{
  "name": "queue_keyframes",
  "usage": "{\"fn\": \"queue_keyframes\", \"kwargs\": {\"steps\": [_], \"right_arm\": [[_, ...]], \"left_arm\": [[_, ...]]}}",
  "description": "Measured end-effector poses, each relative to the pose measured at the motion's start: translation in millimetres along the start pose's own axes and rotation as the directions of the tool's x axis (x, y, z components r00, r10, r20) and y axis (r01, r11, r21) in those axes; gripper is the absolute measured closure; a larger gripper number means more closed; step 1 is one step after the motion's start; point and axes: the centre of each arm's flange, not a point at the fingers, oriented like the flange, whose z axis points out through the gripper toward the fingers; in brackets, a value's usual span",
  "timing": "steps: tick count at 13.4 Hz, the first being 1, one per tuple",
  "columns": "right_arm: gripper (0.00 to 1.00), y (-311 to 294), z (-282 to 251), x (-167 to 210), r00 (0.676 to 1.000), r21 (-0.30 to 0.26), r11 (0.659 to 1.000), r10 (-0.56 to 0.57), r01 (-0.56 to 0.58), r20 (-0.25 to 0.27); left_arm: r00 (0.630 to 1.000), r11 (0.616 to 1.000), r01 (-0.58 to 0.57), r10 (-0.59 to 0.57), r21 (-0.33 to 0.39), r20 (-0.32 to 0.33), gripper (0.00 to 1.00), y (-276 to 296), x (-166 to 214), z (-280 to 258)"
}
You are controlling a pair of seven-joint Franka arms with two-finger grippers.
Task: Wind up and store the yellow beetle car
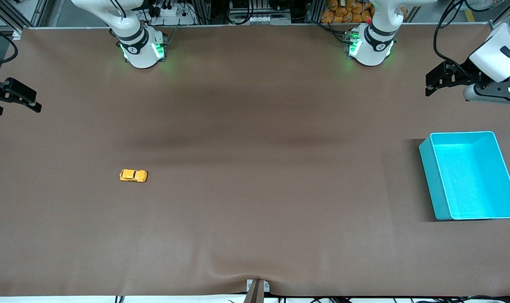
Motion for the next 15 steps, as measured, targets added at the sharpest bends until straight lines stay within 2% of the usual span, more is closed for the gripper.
{"fn": "queue_keyframes", "kwargs": {"steps": [12,15], "right_arm": [[0.00,-24,0,2,0.999,0.001,0.999,-0.039,0.039,0.001],[0.00,-26,2,0,1.000,0.003,1.000,-0.015,0.015,0.023]], "left_arm": [[1.000,1.000,-0.002,0.002,0.004,0.000,0.00,1,0,0],[1.000,1.000,0.002,-0.002,0.004,0.000,0.00,-1,0,0]]}}
